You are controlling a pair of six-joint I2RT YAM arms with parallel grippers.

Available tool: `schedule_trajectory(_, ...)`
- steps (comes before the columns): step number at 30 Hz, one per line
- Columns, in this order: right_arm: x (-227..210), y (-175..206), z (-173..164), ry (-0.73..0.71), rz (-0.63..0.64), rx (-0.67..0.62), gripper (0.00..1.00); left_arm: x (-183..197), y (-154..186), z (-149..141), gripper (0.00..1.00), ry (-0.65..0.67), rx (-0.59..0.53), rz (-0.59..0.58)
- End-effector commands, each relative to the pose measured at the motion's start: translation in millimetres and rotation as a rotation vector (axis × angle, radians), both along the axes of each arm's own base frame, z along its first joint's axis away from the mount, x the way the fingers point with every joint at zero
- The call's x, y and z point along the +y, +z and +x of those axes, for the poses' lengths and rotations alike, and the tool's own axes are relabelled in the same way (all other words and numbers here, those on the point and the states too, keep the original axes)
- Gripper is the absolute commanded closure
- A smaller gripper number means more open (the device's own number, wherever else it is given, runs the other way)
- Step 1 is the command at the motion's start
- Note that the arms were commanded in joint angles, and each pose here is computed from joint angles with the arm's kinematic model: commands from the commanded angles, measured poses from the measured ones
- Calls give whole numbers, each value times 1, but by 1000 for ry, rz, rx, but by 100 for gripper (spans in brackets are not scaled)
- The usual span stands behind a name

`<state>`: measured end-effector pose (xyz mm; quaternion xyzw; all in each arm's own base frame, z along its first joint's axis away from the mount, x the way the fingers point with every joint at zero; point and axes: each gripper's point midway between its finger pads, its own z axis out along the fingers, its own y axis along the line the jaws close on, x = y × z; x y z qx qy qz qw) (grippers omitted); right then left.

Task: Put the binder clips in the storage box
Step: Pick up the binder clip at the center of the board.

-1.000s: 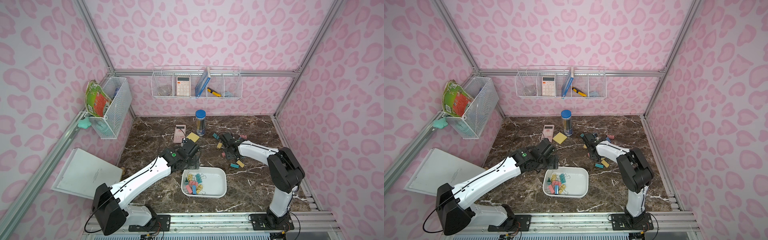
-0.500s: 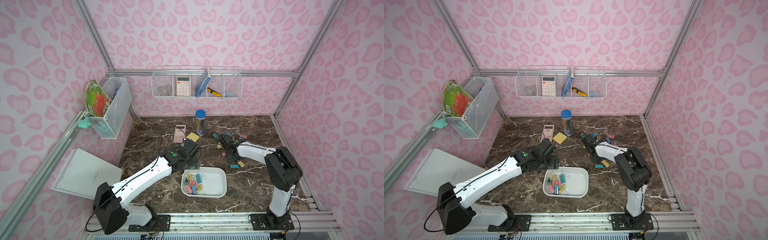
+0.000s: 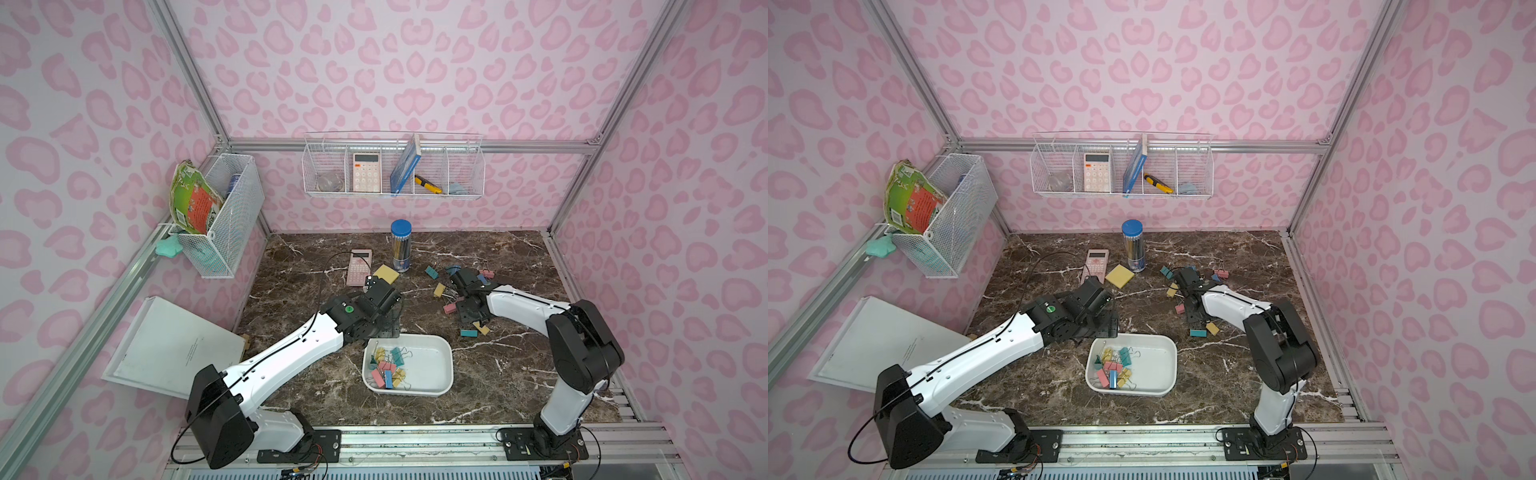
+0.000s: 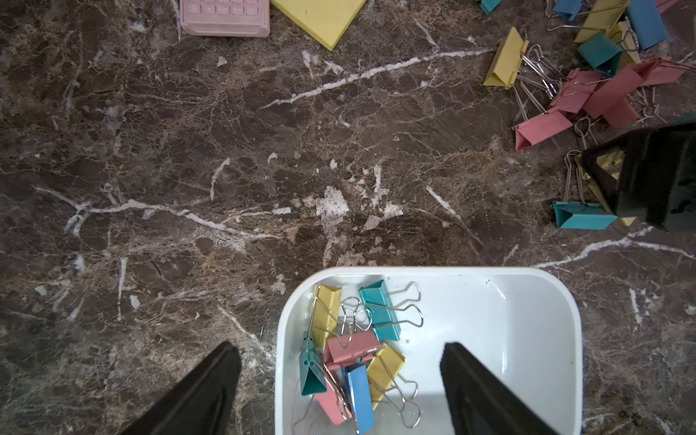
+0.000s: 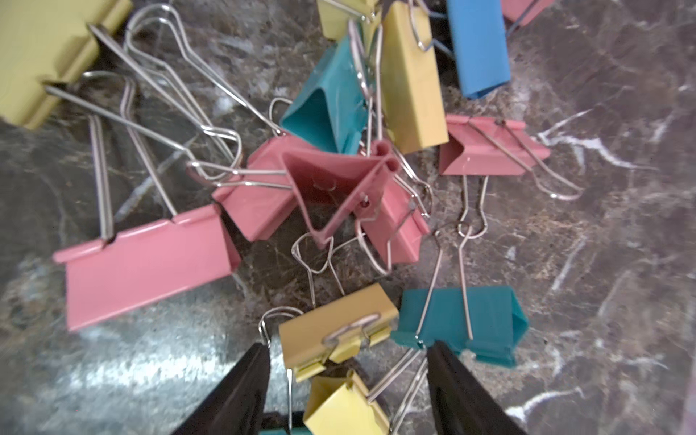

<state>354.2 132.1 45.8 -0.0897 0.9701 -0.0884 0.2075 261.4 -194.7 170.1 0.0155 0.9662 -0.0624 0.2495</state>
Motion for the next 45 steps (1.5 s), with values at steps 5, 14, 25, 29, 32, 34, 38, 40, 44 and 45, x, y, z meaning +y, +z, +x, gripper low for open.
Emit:
schedule_trajectory(5,15,-2,11,117,244,22,35,-2,0,1,11,-3,2,-4)
schedule_trajectory(14,14,-13,12,172,208,37,26,-3,-1,0,10,-7,9,-6)
schedule_trajectory(25,7,-23,14,128,191,45,23,-6,0,2,10,-14,7,-13)
schedule_trajectory(29,13,-11,14,139,233,14,20,-6,1,2,9,-15,3,-13)
schedule_trajectory(32,13,-8,17,140,260,8,24,-7,2,3,9,-16,2,-13)
schedule_trajectory(34,11,-12,18,135,264,17,29,-7,3,4,9,-17,0,-13)
schedule_trajectory(38,9,-20,16,124,256,38,33,-6,3,3,9,-17,-3,-10)
schedule_trajectory(40,8,-21,16,114,255,35,36,-5,3,3,9,-15,-2,-9)
schedule_trajectory(44,8,-16,18,89,271,24,43,-6,4,4,9,-17,-4,-11)
schedule_trajectory(45,8,-12,18,83,279,13,45,-6,4,4,8,-15,-5,-11)
